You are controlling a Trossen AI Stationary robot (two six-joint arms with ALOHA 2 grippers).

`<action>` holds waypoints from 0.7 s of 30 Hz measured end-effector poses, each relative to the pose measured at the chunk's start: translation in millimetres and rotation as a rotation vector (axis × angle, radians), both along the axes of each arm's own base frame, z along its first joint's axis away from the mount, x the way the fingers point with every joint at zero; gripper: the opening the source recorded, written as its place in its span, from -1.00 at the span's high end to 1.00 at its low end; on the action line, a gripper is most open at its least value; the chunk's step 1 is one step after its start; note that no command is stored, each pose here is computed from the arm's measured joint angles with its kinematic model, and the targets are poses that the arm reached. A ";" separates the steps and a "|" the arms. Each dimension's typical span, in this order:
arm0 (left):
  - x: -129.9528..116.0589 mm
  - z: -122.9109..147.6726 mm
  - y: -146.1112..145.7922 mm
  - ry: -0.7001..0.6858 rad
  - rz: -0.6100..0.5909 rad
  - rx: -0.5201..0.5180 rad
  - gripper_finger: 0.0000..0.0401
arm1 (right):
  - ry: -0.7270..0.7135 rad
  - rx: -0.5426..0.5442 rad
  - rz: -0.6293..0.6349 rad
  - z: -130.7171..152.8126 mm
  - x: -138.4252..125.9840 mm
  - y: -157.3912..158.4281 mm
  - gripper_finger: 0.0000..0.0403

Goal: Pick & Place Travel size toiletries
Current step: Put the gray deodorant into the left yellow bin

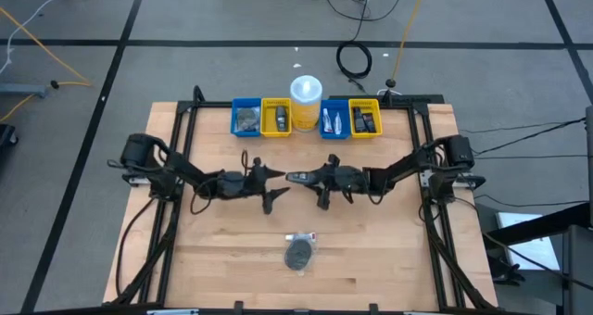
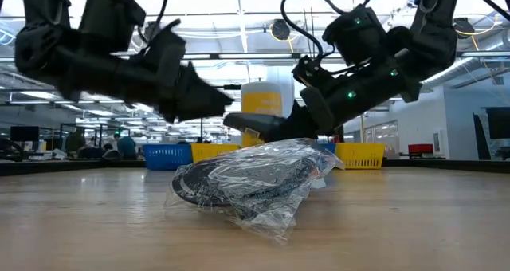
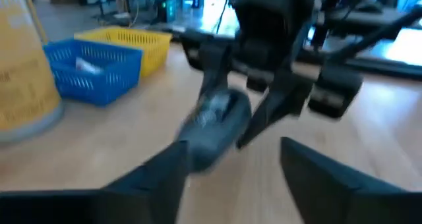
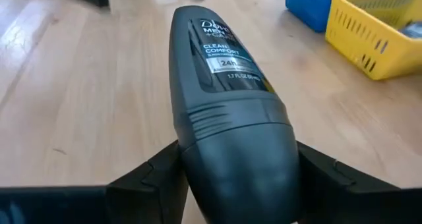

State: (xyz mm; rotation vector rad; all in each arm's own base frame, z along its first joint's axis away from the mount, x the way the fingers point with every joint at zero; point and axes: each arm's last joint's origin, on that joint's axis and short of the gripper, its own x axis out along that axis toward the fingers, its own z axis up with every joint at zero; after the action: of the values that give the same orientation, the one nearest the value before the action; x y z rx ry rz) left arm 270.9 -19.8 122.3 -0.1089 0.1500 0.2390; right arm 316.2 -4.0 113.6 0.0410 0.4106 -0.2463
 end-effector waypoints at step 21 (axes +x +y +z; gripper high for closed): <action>63.3 22.7 34.0 0.184 -0.175 -0.096 -0.56 | -0.049 -0.133 0.113 7.3 3.2 0.9 0.00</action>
State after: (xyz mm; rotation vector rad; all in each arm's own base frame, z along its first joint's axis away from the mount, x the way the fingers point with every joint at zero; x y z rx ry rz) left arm 334.1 14.2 145.0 -0.1685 0.3526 0.0668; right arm 319.4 -3.1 120.9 -0.1065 0.3462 -0.1601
